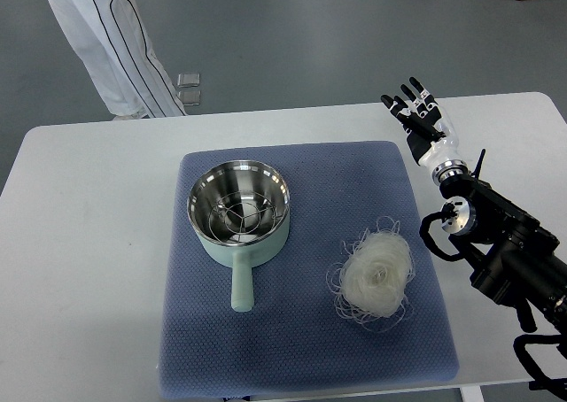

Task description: Put vermicelli into pot with right hand

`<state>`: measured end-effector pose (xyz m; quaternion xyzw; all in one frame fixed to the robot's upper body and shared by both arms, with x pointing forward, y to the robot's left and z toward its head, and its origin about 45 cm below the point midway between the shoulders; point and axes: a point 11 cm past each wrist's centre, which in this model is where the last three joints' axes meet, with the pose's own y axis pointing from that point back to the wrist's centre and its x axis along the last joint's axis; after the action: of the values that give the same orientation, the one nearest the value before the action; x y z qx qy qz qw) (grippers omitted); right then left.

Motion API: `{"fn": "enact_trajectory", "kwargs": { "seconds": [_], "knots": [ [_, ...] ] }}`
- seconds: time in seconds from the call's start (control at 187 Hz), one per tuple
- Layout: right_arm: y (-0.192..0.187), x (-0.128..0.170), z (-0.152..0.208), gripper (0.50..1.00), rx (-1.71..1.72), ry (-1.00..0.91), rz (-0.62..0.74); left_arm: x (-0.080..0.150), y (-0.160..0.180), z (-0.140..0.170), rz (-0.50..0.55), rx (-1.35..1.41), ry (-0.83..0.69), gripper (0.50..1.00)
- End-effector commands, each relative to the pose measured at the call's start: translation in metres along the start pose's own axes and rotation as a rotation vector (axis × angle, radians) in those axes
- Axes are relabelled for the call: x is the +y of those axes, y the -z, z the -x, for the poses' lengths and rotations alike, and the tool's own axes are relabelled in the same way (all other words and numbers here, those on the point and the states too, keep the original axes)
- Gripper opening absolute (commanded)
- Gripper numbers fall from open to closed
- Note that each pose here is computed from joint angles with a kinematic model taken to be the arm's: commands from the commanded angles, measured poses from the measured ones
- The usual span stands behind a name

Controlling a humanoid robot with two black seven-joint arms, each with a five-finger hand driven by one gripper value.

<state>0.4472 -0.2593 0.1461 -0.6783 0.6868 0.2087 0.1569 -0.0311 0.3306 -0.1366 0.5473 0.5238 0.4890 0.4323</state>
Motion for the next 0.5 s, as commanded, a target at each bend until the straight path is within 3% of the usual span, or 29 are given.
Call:
{"fn": "enact_trajectory", "kwargs": {
  "seconds": [0.0,0.497],
  "knots": [
    [0.0006,0.0000,-0.0009,0.928,0.003,-0.001,0.000,0.0000,0.0001,0.0000,0.000,-0.002,0.000,1.000],
    [0.0012,-0.0005,-0.0001,0.928,0.000,0.000,-0.002,0.0000,-0.0001,-0.0008,0.000,0.003,-0.007,1.000]
  ]
}}
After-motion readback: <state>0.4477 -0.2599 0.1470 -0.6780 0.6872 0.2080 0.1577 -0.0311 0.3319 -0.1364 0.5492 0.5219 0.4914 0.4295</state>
